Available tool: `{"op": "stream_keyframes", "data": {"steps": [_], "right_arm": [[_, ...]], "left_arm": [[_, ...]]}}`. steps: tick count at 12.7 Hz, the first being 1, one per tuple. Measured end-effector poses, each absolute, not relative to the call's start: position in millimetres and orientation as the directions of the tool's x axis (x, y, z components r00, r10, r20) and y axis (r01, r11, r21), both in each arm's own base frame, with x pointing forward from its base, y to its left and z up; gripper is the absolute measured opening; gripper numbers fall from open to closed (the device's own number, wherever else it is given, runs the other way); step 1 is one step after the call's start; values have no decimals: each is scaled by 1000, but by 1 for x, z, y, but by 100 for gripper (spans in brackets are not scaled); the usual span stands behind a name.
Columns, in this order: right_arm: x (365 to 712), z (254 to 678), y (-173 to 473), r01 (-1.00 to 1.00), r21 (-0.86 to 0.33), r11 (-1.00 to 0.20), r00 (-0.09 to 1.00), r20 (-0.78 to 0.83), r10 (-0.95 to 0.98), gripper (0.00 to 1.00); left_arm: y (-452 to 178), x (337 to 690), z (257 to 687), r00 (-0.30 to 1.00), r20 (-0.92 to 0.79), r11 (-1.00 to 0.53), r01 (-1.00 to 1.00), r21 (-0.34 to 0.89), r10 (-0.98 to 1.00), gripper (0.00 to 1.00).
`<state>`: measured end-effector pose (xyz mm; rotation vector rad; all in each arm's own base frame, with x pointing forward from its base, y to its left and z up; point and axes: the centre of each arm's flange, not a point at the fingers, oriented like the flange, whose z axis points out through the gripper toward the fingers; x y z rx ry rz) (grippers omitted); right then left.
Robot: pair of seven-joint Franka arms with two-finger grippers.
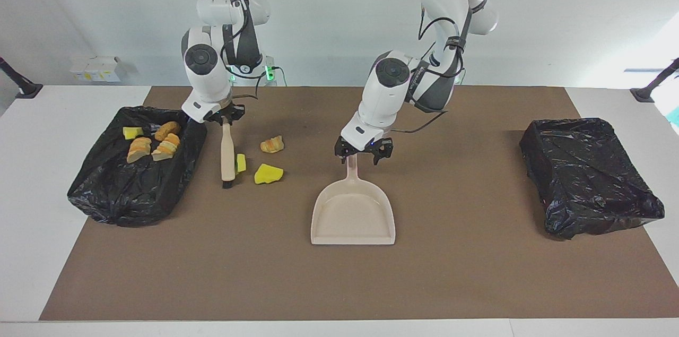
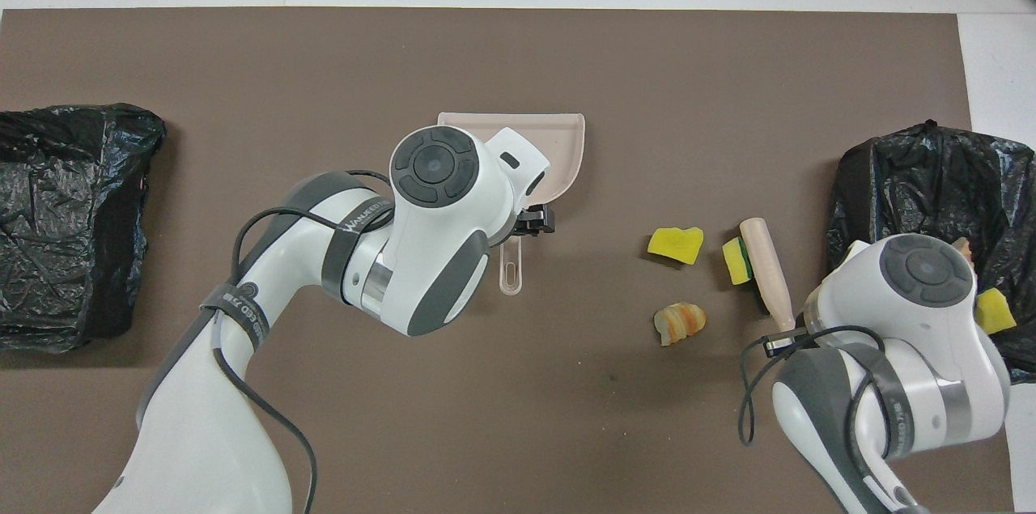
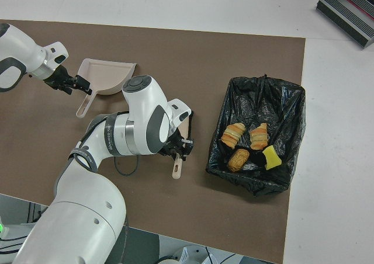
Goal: Sweep and dump trash in bin
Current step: 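Pull the dustpan toward the robot with the left gripper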
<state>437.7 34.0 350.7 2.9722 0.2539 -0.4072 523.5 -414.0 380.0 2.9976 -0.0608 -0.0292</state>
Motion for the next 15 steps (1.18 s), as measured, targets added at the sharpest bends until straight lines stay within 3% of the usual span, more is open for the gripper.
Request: {"op": "stream_keyframes", "data": {"steps": [6,8,9,11,13,15], "right_arm": [[431,345,55,143,71,-987,952,-283,118,25],[430,343,59,98,55,-994,956,-282,79,25],[429,343,66,70,53,-996,958,-281,52,25],[426,342,82,29,50,-998,960,-278,14,25],[423,341,96,28,45,-999,961,-276,14,25],[422,341,98,28,43,-999,961,-276,15,25]], "left_arm": [[-425,502,356,996,-54,-991,-65,116,-72,98],[-422,504,356,996,-51,-991,-61,116,-67,81],[-421,506,357,997,-49,-992,-57,115,-63,80],[-419,508,358,997,-47,-992,-53,115,-59,52],[-418,508,358,997,-47,-992,-53,114,-59,31],[-413,511,360,993,-32,-989,-108,102,-112,31]]}}
